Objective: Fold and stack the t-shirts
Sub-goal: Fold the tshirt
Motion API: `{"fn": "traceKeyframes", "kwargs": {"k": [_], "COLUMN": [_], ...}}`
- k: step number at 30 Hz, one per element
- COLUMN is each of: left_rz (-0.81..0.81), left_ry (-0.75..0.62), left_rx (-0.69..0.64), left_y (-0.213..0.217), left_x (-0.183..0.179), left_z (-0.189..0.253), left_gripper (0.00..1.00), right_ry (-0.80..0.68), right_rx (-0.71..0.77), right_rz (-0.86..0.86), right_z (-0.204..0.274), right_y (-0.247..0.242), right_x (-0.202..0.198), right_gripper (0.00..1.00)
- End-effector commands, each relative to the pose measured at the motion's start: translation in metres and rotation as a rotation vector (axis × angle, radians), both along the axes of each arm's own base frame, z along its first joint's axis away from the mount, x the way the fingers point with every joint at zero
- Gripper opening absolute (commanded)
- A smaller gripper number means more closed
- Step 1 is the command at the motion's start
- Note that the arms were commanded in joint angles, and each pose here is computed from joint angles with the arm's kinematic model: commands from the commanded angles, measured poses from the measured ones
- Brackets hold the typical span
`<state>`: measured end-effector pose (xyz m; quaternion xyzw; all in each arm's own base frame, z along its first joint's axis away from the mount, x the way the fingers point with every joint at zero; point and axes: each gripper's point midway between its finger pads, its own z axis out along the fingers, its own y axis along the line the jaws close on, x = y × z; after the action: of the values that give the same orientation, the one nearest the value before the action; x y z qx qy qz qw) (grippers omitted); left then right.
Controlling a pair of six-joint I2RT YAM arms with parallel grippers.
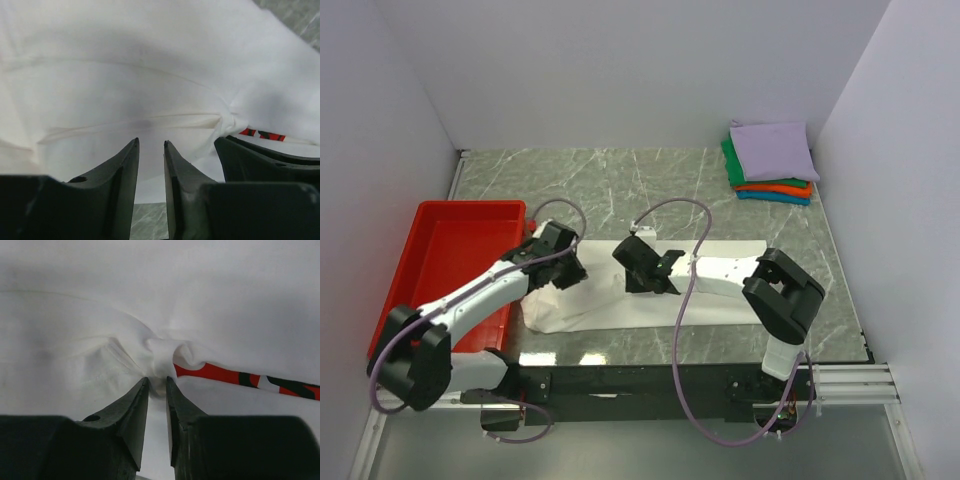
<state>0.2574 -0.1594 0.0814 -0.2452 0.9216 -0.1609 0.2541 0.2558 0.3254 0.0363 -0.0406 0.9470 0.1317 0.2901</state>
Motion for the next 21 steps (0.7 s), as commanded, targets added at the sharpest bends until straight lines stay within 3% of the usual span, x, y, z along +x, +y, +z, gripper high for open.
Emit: {"fn": "traceKeyframes", "kwargs": {"k": [1,9,14,21], "left_rz": [-0.038,-0.139,-0.143,-0.121], "left_ry": [-0.054,-0.038,0.040,0.109], "left_rx": [-0.089,-0.102,-0.021,0.028], "left_y": [-0.036,-0.078,-0.078,-0.059], "left_x": [0.014,0.009,0.001,-0.021], "left_z": [0.011,-0.011,-0.045,-0.075], "left_gripper": [0.32,0.32,0.32,0.32], "right_ry": [0.018,0.023,0.016,-0.070], "right_rx": [-0.007,0.006,0.017,0.027], "right_rz": [-0.015,-0.006,-0.001,-0.077], "right_z": [-0.010,-0.005,0.005,0.047], "right_y": [-0.005,-0.007,-0.008,-0.044], "right_x": [-0.008,-0.015,-0.018,0.005], "right_gripper": [0.27,0.20,0.19,0.29]}}
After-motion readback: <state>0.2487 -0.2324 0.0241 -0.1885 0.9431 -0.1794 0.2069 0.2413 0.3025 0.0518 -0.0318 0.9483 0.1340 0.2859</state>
